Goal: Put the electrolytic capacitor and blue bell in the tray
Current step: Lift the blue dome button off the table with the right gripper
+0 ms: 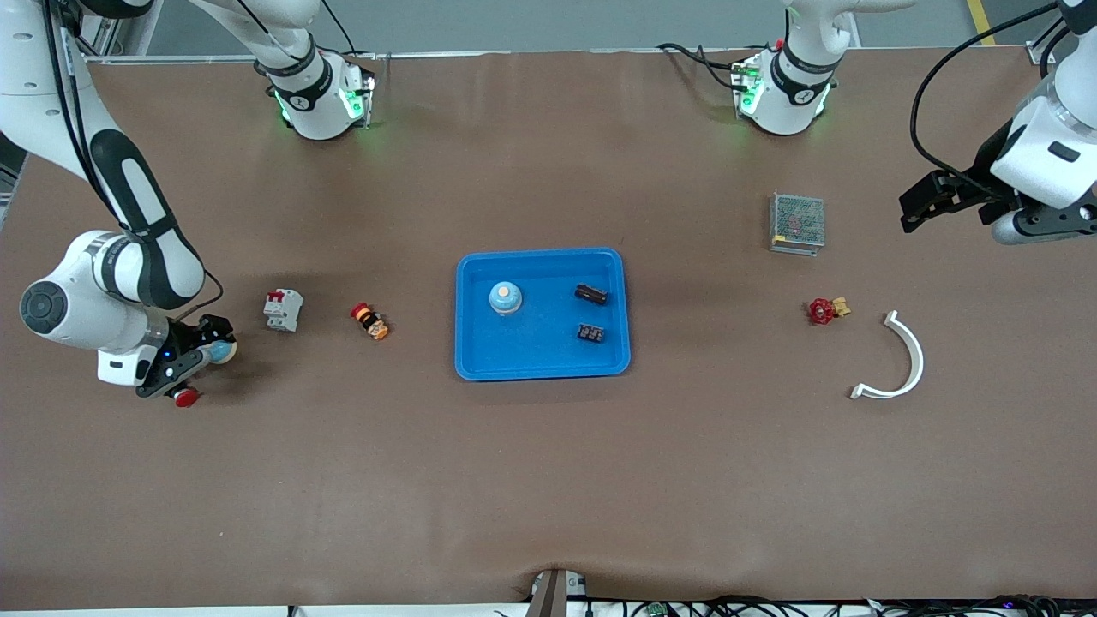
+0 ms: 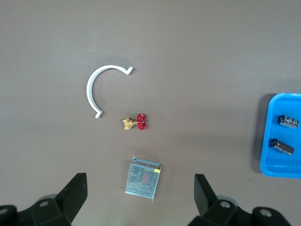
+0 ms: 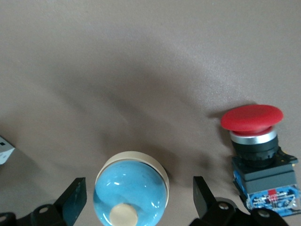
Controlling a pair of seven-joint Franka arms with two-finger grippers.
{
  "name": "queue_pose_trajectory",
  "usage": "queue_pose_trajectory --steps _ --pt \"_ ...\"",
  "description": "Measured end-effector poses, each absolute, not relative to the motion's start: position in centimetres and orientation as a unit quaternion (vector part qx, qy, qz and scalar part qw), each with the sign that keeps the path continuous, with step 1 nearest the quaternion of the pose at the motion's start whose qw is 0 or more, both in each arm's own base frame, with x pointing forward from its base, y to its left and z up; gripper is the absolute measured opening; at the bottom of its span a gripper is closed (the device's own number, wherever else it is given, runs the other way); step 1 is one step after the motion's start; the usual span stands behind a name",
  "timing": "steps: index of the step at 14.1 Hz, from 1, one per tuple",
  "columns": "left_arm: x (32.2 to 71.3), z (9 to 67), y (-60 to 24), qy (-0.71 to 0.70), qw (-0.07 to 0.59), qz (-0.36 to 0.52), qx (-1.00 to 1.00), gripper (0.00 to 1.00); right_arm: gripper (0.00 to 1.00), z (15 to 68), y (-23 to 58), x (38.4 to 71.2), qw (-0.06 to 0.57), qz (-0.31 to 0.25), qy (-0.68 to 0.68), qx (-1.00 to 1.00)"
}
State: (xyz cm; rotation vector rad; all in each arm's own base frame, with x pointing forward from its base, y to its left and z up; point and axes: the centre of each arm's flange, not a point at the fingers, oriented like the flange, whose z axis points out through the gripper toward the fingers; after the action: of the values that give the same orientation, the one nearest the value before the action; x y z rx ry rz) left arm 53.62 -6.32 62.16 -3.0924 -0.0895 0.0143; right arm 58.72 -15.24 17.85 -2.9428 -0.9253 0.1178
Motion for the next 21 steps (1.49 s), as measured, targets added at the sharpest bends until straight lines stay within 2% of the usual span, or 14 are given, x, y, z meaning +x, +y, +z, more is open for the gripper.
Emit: queue_pose_trajectory --steps 14,16,18,19,21 --pt "53.0 62.8 -5.6 -0.009 0.025 0.012 -1.000 1.00 1.00 17.2 -15.4 58.0 0.033 0.045 -0.308 -0.950" --pt "53.1 62.8 -5.1 -0.013 0.025 0.012 -1.000 1.00 0.96 17.2 -15.4 58.0 0.033 0.045 -0.309 -0.949" --pt "53.1 62.8 -4.9 -0.014 0.025 0.012 -1.000 1.00 0.81 17.2 -15.3 58.1 0.034 0.045 -0.310 -0.949" --pt "53.1 62.9 -5.0 -0.014 0.025 0.012 -1.000 1.00 0.81 17.2 -15.2 58.1 0.034 0.044 -0.311 -0.949" --pt "53.1 62.9 -5.0 -0.014 0.025 0.012 -1.000 1.00 0.66 17.4 -15.1 58.2 0.033 0.043 -0.312 -0.948"
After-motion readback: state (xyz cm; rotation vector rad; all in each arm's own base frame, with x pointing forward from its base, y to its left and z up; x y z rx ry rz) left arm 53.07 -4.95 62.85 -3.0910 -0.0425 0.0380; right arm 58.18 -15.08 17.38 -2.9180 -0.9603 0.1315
